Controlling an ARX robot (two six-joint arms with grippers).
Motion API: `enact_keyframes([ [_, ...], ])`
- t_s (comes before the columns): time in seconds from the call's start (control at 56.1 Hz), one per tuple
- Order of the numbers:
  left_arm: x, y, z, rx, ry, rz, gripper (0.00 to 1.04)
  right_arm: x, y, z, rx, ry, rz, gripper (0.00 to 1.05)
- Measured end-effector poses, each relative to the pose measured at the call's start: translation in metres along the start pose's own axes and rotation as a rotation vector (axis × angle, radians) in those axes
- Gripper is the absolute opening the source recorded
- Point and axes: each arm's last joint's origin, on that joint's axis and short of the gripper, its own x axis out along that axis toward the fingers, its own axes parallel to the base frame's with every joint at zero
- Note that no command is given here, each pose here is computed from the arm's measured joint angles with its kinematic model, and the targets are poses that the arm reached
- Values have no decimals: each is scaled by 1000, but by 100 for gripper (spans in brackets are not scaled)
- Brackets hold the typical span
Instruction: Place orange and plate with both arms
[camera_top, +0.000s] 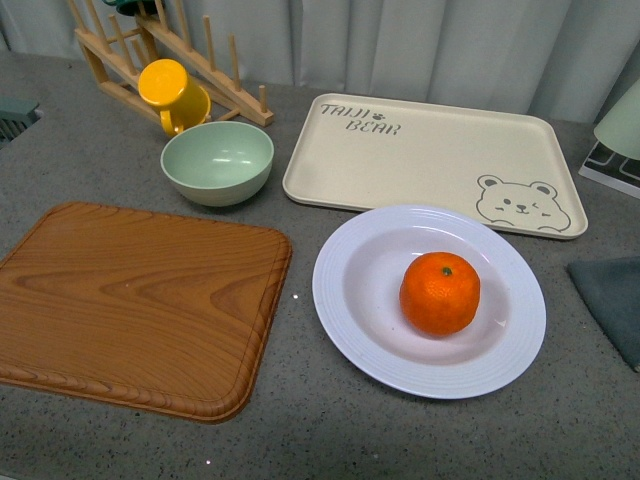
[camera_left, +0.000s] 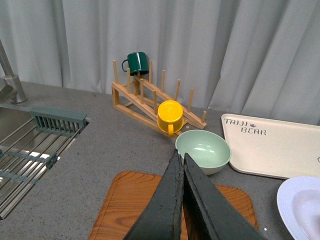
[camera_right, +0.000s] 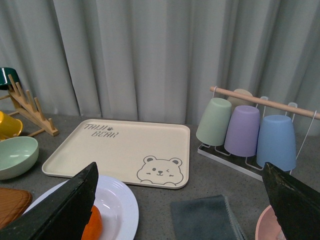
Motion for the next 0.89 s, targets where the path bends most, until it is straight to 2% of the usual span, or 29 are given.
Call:
enact_keyframes([
  [0.642,-15,0,0,0,-2,0,4,0,0,0,0,0,0,96],
  [0.696,-22,0,-4,0,32,-2,4,0,0,0,0,0,0,96],
  [0.892,-26,0,-3,0,5,-2,4,0,0,0,0,0,0,96],
])
